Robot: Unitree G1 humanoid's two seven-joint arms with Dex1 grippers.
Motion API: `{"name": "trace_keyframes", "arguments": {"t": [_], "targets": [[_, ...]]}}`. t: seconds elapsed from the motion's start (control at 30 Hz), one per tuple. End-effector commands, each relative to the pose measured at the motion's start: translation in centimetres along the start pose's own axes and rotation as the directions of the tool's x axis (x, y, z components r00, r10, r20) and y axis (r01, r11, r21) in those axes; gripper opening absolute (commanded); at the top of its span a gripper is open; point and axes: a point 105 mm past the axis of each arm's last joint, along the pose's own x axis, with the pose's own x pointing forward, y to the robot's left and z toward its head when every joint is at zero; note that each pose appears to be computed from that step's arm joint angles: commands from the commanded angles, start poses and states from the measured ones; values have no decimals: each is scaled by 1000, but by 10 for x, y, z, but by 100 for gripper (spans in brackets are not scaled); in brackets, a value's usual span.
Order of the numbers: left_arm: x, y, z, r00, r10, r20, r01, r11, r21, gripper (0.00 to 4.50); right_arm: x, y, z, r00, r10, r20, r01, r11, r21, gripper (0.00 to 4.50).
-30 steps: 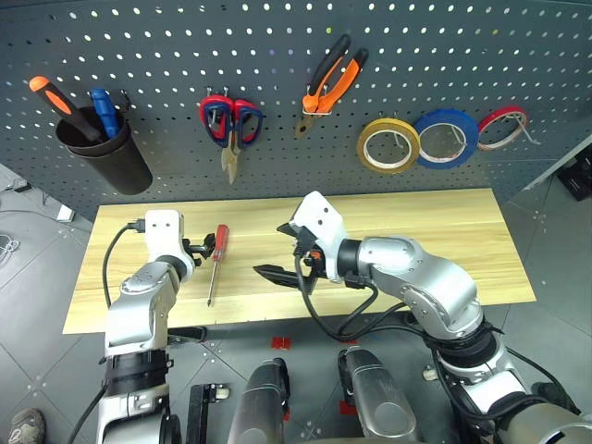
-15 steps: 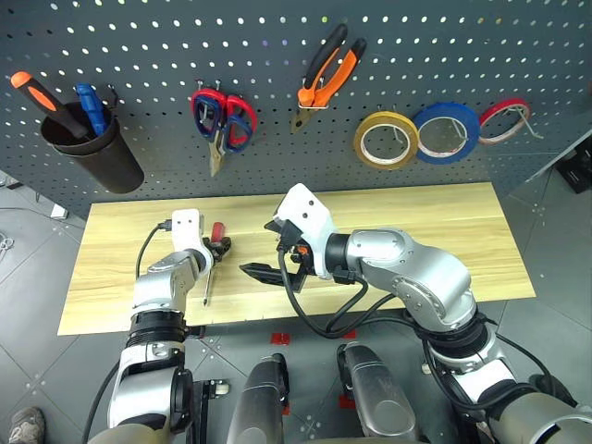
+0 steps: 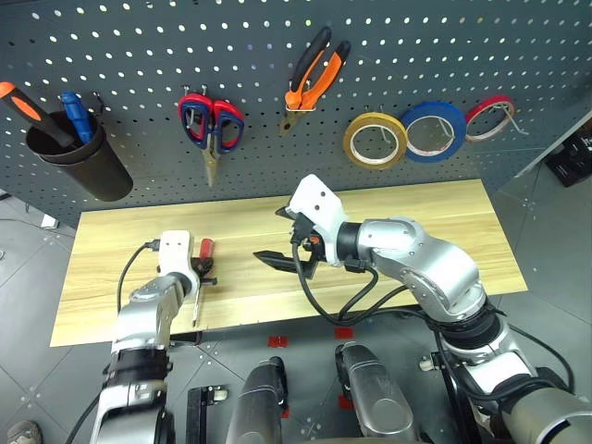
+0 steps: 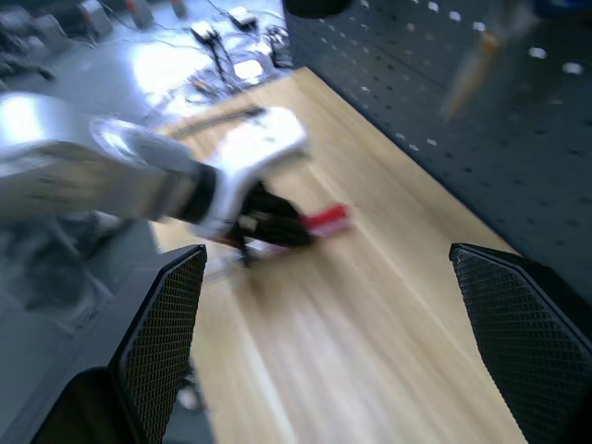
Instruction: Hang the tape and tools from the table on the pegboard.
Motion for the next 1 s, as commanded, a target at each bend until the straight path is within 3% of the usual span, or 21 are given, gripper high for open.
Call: {"name": "trace_keyframes", "arguments": {"t": [0.03,0.07,0.2,0.27,0.43,0.63,0.8,1.0], "targets": [[-43,-1,58,958,-13,286,-54,973,225,92,-9,10,16,992,68,103,-59,995,-85,450],[-52,-5,63,948,-33,315,-57,961,272,92,-11,11,16,990,89,108,-80,993,-84,450],[-73,-9,81,907,-20,421,-79,973,216,92,-16,14,19,979,159,129,-146,984,-103,450],[-98,-12,120,823,-62,565,-100,963,251,92,-18,15,27,970,188,153,-170,977,-126,450],[-156,0,207,601,-94,794,-220,935,277,92,-19,10,38,961,196,194,-171,975,-140,450],[-187,20,282,418,-116,901,-262,934,242,92,-15,2,51,955,173,240,-146,981,-125,450],[-180,23,309,350,-141,926,-304,918,255,92,-12,0,53,957,161,242,-132,983,-131,450],[-155,37,301,341,-89,936,-335,919,210,92,-11,-2,53,959,145,242,-114,984,-137,450]]}}
